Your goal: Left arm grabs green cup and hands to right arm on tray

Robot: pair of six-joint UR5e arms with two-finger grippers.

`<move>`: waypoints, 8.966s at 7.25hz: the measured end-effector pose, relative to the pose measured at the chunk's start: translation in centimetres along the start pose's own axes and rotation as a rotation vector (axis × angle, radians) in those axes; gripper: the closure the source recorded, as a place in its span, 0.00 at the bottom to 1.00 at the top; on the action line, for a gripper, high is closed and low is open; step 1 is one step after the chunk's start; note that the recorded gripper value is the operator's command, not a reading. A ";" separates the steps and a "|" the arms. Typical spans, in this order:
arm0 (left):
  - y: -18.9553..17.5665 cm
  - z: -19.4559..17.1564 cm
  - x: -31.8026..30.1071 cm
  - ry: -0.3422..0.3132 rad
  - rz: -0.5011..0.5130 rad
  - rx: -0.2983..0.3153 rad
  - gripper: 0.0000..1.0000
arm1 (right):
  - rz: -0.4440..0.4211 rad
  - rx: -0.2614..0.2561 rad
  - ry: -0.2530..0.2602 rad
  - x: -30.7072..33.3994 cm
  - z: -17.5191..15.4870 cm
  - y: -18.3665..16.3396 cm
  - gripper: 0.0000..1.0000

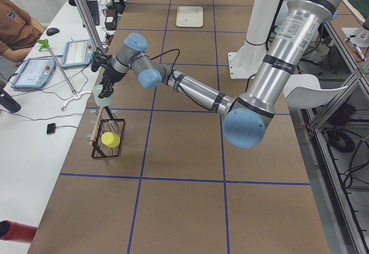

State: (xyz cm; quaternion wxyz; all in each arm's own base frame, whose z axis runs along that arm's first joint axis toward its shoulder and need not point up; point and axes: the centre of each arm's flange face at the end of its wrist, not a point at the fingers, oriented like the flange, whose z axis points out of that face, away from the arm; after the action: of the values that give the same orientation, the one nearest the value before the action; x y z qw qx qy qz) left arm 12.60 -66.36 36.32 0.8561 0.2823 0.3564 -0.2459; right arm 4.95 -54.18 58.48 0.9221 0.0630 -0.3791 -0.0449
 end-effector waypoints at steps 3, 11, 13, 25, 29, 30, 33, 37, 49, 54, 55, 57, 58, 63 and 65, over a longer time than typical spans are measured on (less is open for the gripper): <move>1.0 -2.8 2.9 0.095 -0.189 -0.063 0.80 | 0.034 0.158 -0.027 -3.2 0.5 -1.9 0.00; 9.1 -7.5 15.7 0.251 -0.681 -0.153 0.80 | 0.373 0.364 -0.447 -16.4 2.1 -2.1 0.00; 9.7 -10.8 15.8 0.295 -0.903 -0.133 0.80 | 0.404 0.359 -0.526 -21.9 1.6 -4.5 0.00; 28.2 -17.0 23.0 0.823 -1.407 -0.295 0.80 | 0.155 0.115 -0.866 -49.2 -6.9 -9.0 0.04; 29.3 -17.6 22.5 0.864 -1.416 -0.352 0.80 | 0.014 0.120 -0.940 -52.6 -9.3 -8.0 0.08; 29.5 -17.6 22.4 0.877 -1.417 -0.364 0.80 | -0.021 0.154 -0.979 -53.2 -8.3 -7.0 0.07; 30.2 -17.5 22.4 0.883 -1.413 -0.384 0.80 | -0.111 0.195 -1.070 -54.6 -7.4 -4.7 0.08; 33.4 -18.7 23.2 0.904 -1.419 -0.481 0.80 | -0.146 0.224 -1.116 -55.3 -7.5 -3.8 0.23; 35.2 -19.4 24.1 0.902 -1.416 -0.529 0.80 | -0.082 0.223 -1.145 -61.6 -4.9 -4.0 0.26; 35.1 -19.5 24.1 0.905 -1.417 -0.531 0.80 | -0.069 0.200 -1.138 -62.3 -3.5 -3.7 0.28; 35.1 -19.5 24.1 0.905 -1.417 -0.531 0.80 | -0.069 0.198 -1.137 -62.3 -3.5 -3.7 0.28; 35.1 -19.5 24.1 0.905 -1.416 -0.531 0.80 | -0.072 0.194 -1.138 -62.3 -3.5 -3.6 0.28; 35.1 -19.5 24.1 0.904 -1.415 -0.530 0.80 | -0.072 0.192 -1.138 -62.1 -3.5 -3.5 0.28; 35.1 -19.5 24.1 0.905 -1.415 -0.531 0.80 | -0.081 0.172 -1.136 -62.0 -3.3 -3.0 0.28; 35.1 -19.5 24.1 0.905 -1.415 -0.531 0.80 | -0.083 0.166 -1.138 -62.3 -3.2 -2.8 0.28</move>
State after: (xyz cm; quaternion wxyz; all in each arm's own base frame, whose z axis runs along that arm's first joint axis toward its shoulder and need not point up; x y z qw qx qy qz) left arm 40.32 -33.53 17.60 0.3169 -0.1426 0.7980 -0.4924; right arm -37.02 -48.53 12.61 0.5622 0.1160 -0.8151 -0.0780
